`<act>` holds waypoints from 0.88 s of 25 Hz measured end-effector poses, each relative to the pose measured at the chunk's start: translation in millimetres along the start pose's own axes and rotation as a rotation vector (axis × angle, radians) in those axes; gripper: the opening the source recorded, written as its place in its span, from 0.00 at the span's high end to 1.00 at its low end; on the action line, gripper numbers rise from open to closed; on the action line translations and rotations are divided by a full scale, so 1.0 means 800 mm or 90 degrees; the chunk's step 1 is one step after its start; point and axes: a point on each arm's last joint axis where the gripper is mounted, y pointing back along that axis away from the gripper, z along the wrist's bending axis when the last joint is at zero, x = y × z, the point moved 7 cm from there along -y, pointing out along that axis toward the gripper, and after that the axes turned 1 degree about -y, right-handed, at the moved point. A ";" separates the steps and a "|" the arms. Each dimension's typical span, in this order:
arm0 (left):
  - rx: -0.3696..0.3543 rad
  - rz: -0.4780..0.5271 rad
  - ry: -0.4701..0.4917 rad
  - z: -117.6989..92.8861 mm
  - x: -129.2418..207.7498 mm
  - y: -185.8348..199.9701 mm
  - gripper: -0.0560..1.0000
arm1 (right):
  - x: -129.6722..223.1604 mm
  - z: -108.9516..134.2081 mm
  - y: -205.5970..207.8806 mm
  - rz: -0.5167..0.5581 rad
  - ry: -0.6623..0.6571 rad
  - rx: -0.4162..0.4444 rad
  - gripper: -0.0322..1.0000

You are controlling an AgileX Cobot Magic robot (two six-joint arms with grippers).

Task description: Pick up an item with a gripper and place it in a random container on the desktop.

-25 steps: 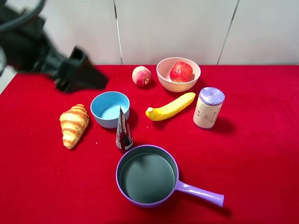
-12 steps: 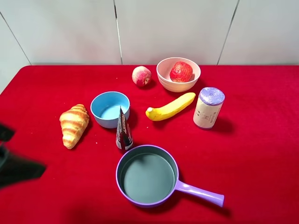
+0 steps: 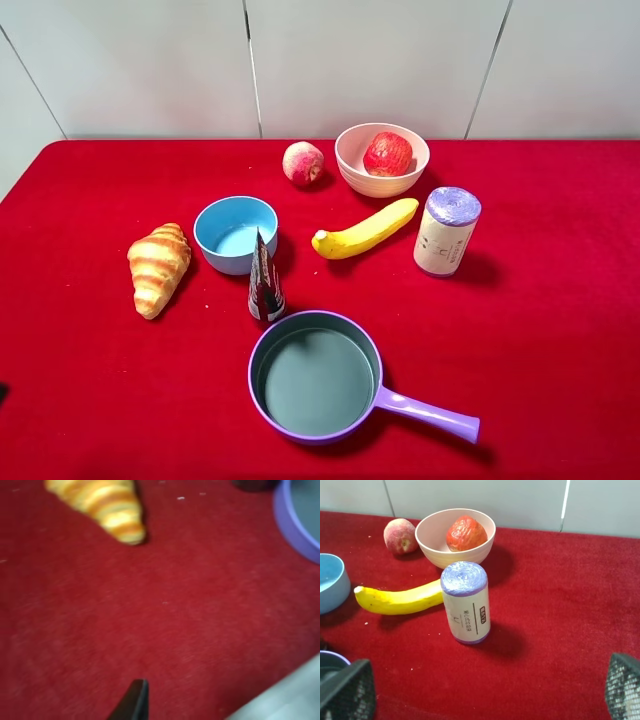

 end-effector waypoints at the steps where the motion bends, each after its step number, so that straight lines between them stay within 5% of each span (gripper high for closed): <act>1: -0.012 -0.009 -0.001 0.003 0.003 0.002 0.01 | 0.000 0.000 0.000 0.000 0.000 0.000 0.30; 9: -0.087 -0.109 0.034 0.017 0.010 0.029 0.01 | 0.000 0.000 0.000 0.000 0.000 0.000 0.30; 22: -0.134 -0.220 0.025 0.007 0.019 0.057 0.01 | 0.000 0.000 0.000 0.000 0.000 0.000 0.30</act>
